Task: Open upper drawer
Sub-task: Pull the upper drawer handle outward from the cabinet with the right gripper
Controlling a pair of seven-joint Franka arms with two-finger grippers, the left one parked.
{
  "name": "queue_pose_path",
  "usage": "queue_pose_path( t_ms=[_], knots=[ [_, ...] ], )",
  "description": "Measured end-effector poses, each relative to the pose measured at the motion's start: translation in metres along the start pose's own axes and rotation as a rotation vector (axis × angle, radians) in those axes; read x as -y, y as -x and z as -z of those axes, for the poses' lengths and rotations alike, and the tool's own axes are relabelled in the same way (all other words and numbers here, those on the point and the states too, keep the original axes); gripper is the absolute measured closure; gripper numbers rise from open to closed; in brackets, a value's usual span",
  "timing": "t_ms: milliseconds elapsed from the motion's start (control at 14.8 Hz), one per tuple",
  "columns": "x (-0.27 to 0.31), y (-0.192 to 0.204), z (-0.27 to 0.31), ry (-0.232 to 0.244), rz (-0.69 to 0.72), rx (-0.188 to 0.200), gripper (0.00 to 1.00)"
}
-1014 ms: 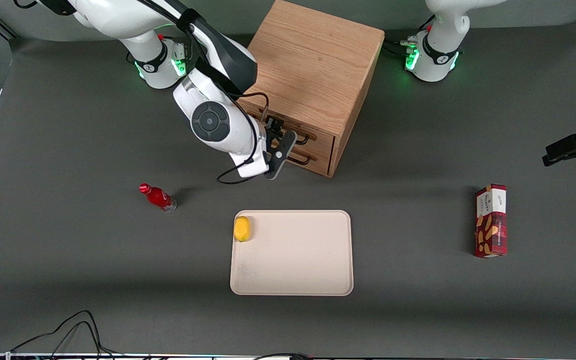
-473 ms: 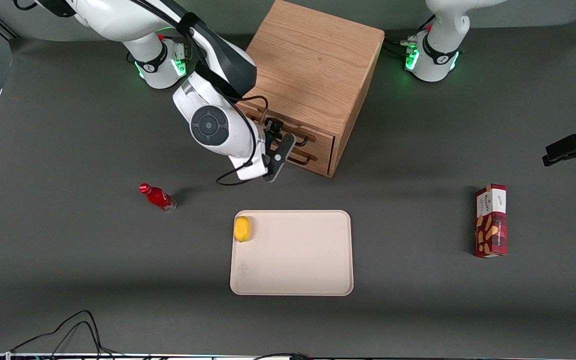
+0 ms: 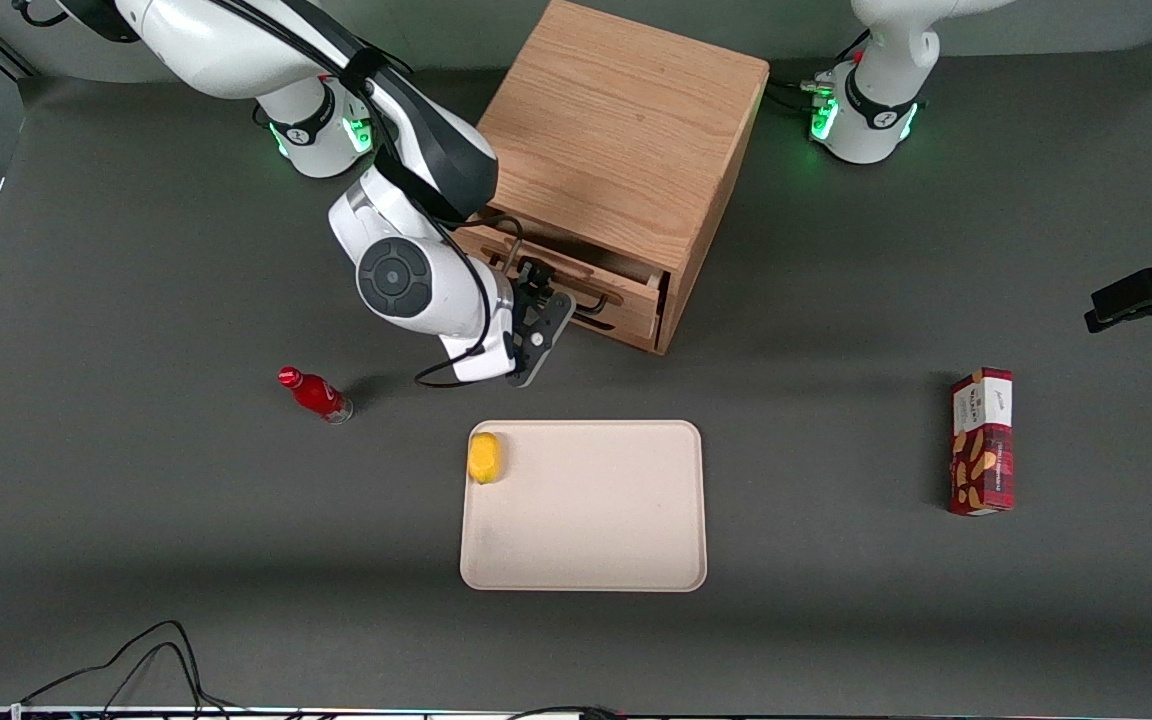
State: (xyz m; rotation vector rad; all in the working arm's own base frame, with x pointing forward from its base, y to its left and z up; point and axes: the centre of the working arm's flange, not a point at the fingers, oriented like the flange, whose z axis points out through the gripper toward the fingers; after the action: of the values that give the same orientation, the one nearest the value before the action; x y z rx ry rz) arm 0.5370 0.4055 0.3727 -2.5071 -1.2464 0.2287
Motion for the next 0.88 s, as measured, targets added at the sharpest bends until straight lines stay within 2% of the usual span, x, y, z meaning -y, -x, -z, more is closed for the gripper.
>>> queue_pose_path(
  t_ms=[473, 879],
  knots=[
    [-0.005, -0.004, 0.012, 0.006, -0.004, -0.025, 0.0],
    [-0.023, 0.0, 0.014, 0.012, -0.032, -0.029, 0.0]
  ],
)
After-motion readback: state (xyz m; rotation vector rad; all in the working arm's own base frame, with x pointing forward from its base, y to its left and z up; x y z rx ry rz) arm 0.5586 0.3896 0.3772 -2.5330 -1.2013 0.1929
